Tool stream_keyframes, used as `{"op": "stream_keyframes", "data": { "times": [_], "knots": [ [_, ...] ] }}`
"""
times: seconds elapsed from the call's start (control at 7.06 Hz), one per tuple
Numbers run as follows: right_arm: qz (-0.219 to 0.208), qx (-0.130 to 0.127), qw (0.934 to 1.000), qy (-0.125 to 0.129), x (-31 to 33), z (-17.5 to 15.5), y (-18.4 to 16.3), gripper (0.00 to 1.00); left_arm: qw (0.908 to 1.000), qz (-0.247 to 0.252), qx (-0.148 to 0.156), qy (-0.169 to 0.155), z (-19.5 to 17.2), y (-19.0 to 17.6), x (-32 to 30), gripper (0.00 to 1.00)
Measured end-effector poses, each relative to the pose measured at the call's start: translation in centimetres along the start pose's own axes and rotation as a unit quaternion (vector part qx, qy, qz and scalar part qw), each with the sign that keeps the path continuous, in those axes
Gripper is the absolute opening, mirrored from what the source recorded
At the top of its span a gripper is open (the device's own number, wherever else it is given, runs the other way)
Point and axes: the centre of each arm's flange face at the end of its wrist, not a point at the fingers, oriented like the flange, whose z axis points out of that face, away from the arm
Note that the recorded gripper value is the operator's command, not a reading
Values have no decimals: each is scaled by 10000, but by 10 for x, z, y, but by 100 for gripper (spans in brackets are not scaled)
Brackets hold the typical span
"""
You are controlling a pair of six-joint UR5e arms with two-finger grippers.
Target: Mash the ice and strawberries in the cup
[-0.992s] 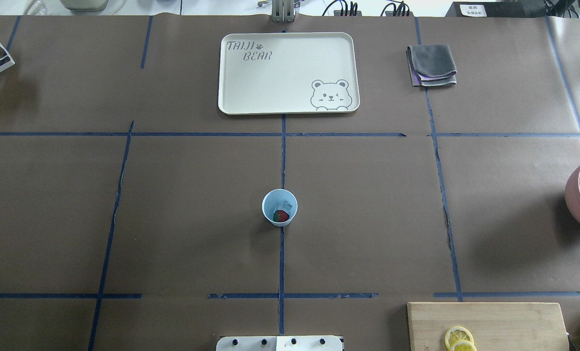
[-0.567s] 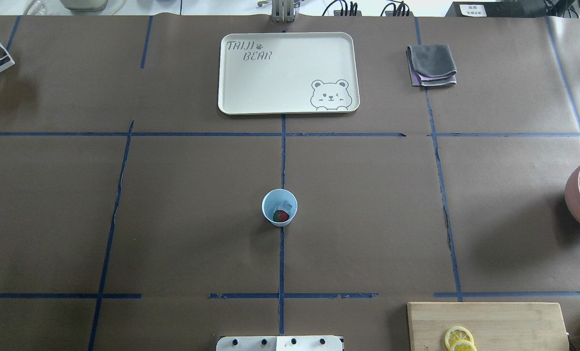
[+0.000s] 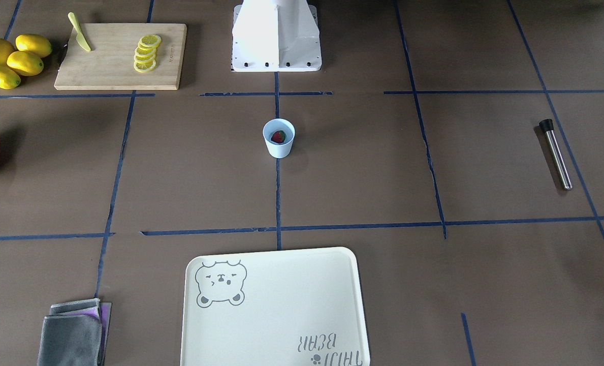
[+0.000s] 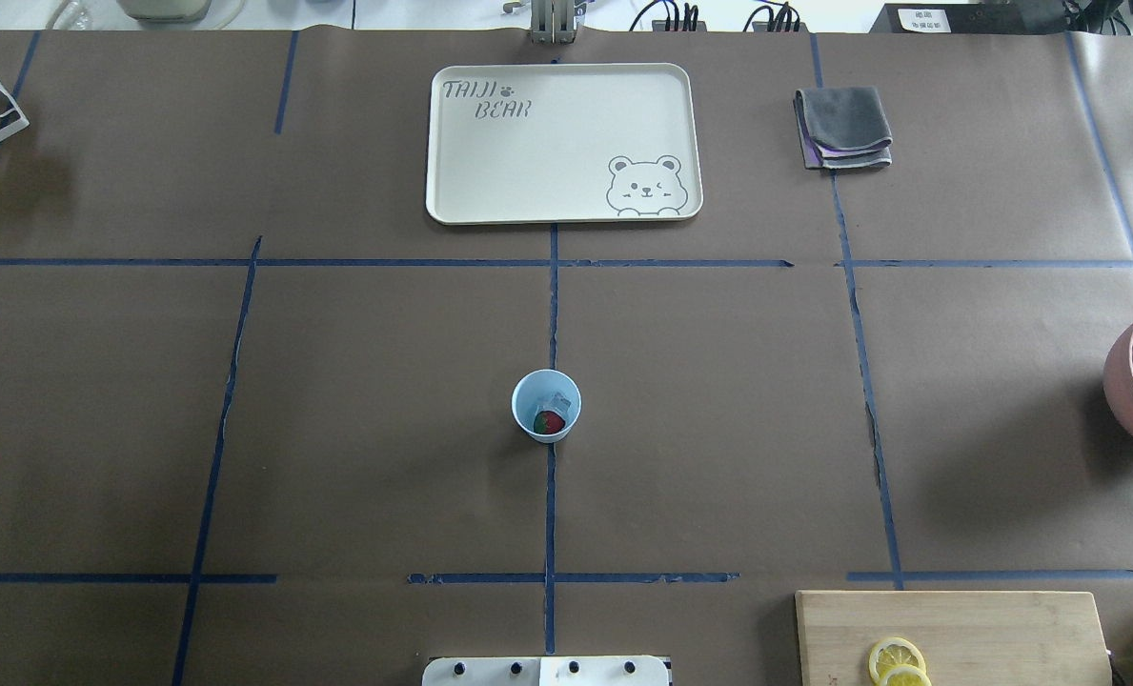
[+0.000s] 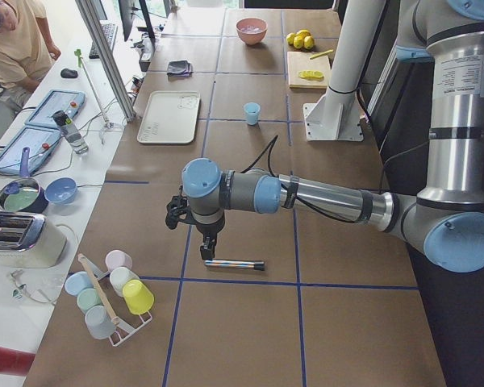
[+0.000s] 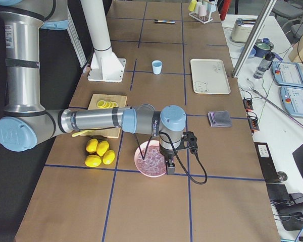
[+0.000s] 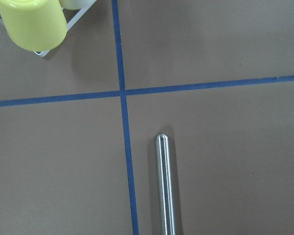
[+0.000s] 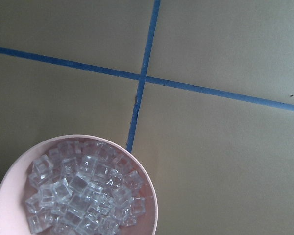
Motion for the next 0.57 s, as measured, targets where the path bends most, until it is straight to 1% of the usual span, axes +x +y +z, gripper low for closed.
{"op": "stream_keyframes", "data": {
  "times": [0.28,0.57],
  "knots": [
    [53,-23,10000,-18,2,3,-2,99,9997,-148,-194,-46,18,4,-15,100],
    [95,-57,9999,-42,4,6,-2,99,9994,-222,-261,-35,23,6,-20,100]
  ]
}}
